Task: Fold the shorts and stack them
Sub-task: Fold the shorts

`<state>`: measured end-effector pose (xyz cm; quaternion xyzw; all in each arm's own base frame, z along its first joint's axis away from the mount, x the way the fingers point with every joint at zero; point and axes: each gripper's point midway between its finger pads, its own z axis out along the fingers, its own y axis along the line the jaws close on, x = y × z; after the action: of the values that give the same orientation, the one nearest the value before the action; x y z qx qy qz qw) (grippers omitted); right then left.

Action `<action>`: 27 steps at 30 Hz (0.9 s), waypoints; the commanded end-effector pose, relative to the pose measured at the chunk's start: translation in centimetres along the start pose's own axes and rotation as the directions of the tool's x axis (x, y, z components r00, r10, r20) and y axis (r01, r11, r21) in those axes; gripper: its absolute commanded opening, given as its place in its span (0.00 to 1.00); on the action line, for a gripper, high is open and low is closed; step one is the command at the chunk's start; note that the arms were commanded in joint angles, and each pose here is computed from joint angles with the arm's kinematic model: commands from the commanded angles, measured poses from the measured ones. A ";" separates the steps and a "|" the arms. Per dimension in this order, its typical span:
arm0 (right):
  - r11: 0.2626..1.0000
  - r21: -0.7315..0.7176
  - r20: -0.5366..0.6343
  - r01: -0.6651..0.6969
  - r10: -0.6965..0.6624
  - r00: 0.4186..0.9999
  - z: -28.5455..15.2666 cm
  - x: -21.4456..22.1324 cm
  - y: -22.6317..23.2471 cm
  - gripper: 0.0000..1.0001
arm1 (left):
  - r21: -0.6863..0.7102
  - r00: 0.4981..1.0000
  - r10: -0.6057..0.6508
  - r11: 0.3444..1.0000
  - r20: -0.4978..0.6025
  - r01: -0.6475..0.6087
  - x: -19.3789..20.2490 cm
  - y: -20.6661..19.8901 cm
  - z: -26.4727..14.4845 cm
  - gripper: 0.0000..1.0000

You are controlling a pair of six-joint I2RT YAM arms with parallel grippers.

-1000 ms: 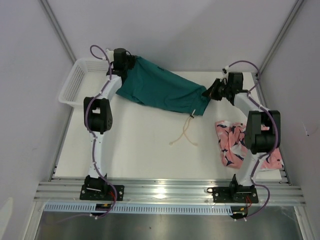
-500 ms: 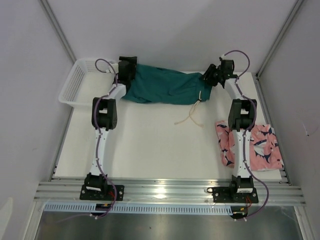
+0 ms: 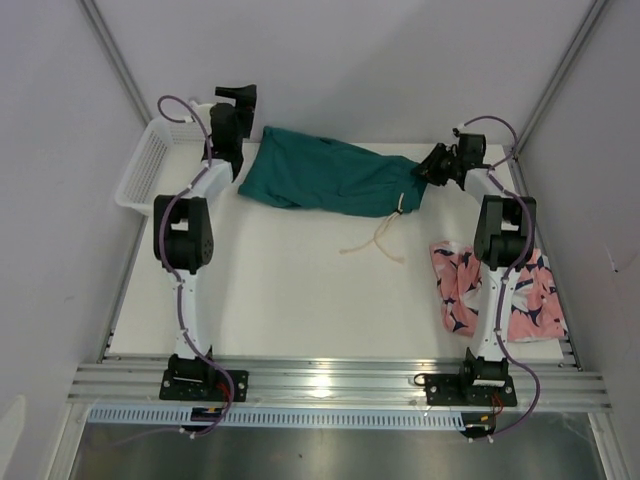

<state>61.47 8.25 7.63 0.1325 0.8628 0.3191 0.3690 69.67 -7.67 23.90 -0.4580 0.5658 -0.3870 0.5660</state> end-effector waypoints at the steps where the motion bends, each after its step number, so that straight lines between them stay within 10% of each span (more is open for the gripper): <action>1: 0.996 -0.088 0.025 -0.004 0.006 1.000 -2.2 -0.7 2.6 0.31 | 0.185 0.998 0.025 0.982 0.060 -0.035 -3.5 -9.2 -4.0 0.99; 5: 0.997 -0.080 0.004 -0.015 0.015 1.000 -2.6 1.1 2.6 0.31 | 0.145 0.997 0.080 0.986 0.022 -0.082 -3.5 -9.1 -6.8 0.99; 9: 0.993 -0.101 -0.040 -0.061 0.057 0.998 -3.5 3.6 3.0 0.01 | 0.128 0.989 0.147 0.982 -0.029 -0.142 -3.2 -9.6 -10.5 0.99; 14: 0.989 -0.113 -0.074 -0.100 0.092 0.993 -6.5 9.4 6.1 0.00 | 0.148 0.951 0.301 0.946 -0.076 -0.288 -1.9 -10.8 -16.3 0.99; 22: 0.992 -0.078 -0.104 -0.094 0.086 0.991 -11.8 20.0 11.5 0.00 | 0.294 0.760 0.612 0.784 -0.220 -0.547 3.5 -8.1 -25.5 0.99; 25: 0.996 -0.081 -0.135 -0.045 0.034 0.990 -13.3 23.2 13.9 0.14 | 0.427 0.628 0.729 0.677 -0.273 -0.600 6.4 -7.3 -29.7 0.99; 27: 0.995 -0.094 -0.156 -0.024 0.009 0.988 -14.3 24.7 15.1 0.42 | 0.472 0.538 0.788 0.612 -0.299 -0.635 8.1 -6.2 -32.6 0.97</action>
<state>34.40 24.60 9.53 0.0917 0.8783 0.3823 0.2720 42.25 -17.34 30.43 -0.1050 0.7364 -0.3240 0.5845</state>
